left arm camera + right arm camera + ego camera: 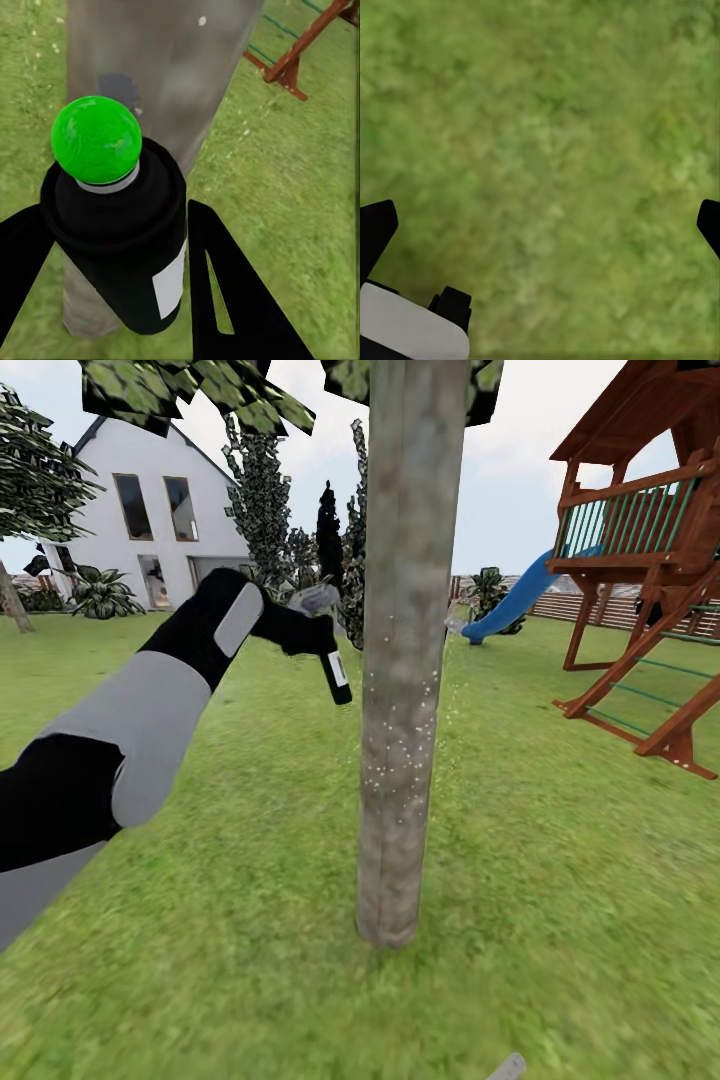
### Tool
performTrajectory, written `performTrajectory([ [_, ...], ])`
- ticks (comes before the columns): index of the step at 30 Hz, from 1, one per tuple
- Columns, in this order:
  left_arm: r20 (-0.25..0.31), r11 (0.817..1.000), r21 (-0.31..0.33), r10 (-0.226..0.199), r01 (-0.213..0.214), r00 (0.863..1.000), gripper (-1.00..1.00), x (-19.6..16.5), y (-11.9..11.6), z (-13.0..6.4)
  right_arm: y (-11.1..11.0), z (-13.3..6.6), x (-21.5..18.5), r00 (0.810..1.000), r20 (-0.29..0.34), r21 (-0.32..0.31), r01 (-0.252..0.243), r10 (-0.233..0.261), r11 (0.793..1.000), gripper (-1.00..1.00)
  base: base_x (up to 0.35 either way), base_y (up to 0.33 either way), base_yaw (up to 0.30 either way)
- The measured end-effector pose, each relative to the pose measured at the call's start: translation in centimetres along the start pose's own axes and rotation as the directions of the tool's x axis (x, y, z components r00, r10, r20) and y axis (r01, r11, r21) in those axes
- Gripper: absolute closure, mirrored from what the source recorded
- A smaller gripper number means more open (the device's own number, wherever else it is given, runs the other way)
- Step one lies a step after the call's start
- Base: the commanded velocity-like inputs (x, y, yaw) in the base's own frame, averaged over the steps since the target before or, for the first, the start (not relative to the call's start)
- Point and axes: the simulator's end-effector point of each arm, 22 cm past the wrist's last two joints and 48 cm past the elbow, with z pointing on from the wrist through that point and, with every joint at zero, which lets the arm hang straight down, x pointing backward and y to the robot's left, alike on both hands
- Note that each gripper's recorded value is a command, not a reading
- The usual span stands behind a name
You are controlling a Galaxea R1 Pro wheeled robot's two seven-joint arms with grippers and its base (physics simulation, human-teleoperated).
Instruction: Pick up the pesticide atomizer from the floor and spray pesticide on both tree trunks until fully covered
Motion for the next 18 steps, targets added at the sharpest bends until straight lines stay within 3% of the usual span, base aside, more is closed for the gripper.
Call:
performTrajectory([
  [9,0.059,1.000,0.021,0.021,-0.022,0.998,1.00,-4.0,-2.1,-2.2,0.1,0.0,-0.1,1.000,0.001,-0.003,0.000,0.000,1.000,-1.00,0.000,0.000,0.000],
  [11,0.059,0.995,0.099,-0.018,0.012,0.998,1.00,-4.1,-4.5,-2.0,0.1,0.0,-0.1,1.000,0.001,-0.003,0.000,0.000,1.000,-1.00,0.000,0.000,0.000],
  [12,0.058,0.994,0.109,-0.023,0.016,0.998,1.00,-4.1,-4.8,-1.9,0.1,0.0,-0.1,1.000,0.001,-0.003,0.000,0.000,1.000,-1.00,0.000,0.000,0.000],
  [18,0.025,0.993,0.106,-0.045,0.042,0.999,1.00,-2.9,-4.3,-1.1,0.1,0.0,0.0,1.000,0.000,-0.003,0.000,0.000,1.000,-1.00,0.000,0.000,0.000],
])
